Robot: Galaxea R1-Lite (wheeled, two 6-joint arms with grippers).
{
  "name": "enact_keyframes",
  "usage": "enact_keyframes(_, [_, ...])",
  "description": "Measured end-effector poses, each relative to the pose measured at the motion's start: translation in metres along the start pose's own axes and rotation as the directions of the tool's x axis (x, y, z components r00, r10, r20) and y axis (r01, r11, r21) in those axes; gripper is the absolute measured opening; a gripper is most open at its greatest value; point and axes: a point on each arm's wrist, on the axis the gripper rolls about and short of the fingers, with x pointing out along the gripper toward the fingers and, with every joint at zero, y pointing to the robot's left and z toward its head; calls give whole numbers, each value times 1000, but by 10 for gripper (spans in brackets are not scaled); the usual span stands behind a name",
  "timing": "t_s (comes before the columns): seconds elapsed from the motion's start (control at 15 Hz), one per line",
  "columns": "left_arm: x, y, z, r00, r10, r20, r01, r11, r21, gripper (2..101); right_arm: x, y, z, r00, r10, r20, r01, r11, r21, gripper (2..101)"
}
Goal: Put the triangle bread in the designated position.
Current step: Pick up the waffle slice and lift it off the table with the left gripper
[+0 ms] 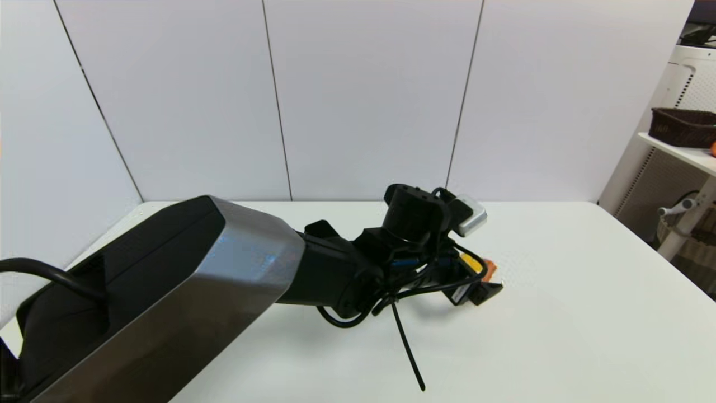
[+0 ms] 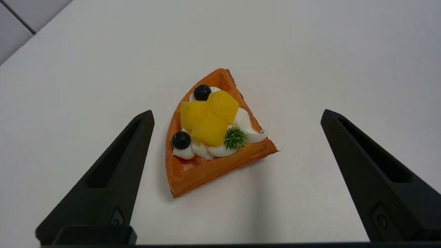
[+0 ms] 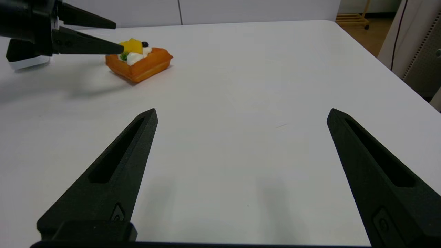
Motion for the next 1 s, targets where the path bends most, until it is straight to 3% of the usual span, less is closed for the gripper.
enact_keyframes(1.0, [23,8,-28,999,34,7,-34,999,-19,979,0,0,0,1000,0,0,0,1000,1,973])
